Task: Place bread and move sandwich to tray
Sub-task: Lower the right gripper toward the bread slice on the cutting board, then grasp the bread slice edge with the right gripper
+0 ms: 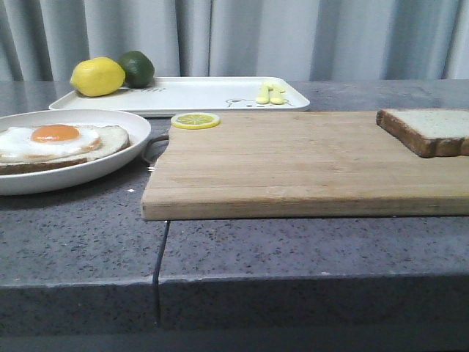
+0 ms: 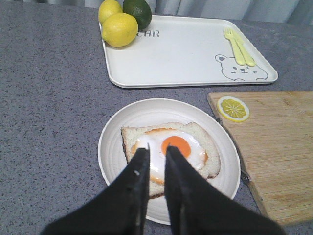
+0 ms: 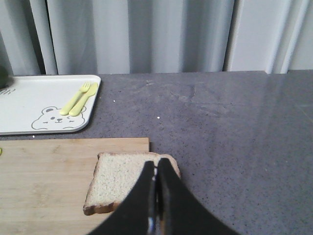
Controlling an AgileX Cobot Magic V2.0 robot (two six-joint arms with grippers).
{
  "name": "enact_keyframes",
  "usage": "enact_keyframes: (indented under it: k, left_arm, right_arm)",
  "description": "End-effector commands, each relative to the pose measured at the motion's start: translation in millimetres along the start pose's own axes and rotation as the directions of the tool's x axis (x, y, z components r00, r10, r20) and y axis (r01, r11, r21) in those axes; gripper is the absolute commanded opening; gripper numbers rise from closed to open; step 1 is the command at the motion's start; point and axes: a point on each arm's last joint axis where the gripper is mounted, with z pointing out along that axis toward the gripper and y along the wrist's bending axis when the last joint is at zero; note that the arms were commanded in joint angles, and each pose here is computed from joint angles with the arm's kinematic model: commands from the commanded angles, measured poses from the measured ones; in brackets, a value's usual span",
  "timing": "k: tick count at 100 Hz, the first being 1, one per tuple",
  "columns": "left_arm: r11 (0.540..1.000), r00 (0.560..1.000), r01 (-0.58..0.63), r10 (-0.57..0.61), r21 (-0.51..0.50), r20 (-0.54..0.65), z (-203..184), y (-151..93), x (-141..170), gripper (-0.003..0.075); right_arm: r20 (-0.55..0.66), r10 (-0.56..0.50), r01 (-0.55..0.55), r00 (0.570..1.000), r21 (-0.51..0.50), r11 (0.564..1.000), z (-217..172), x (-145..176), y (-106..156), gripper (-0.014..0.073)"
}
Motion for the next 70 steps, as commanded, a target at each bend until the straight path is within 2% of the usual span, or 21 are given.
enact_keyframes:
  k: [1, 13, 20, 26, 70]
  left_arm:
    - [1.000, 0.996, 0.024, -0.025, 0.020, 0.082, -4.2, -3.8, -13.7, 0.0200]
    - [1.000, 0.996, 0.023, -0.025, 0.020, 0.083, -4.7, -3.9, -13.7, 0.0395]
    - [1.000, 0.996, 0.023, -0.025, 0.020, 0.083, -4.7, -3.9, -13.7, 0.0465]
    - [1.000, 0.996, 0.023, -0.025, 0.020, 0.083, -4.7, -3.9, -13.7, 0.0487]
    - [1.000, 0.996, 0.024, -0.026, 0.019, 0.080, -4.0, -3.6, -12.7, 0.0484]
  right_arm:
    - [0.065, 0.003, -0.003, 0.998, 0.001, 1.000, -1.1, -13.4, 0.5, 0.0013]
    - [0.055, 0.003, -0.003, 0.998, 0.001, 1.000, -1.1, -12.6, 0.5, 0.0235]
    - [0.055, 0.003, -0.003, 0.998, 0.001, 1.000, -1.1, -12.6, 0.5, 0.0349]
    - [0.055, 0.003, -0.003, 0.998, 0.001, 1.000, -1.1, -12.6, 0.5, 0.0409]
    - [0.056, 0.003, -0.003, 0.998, 0.001, 1.000, -1.1, -12.6, 0.5, 0.0418]
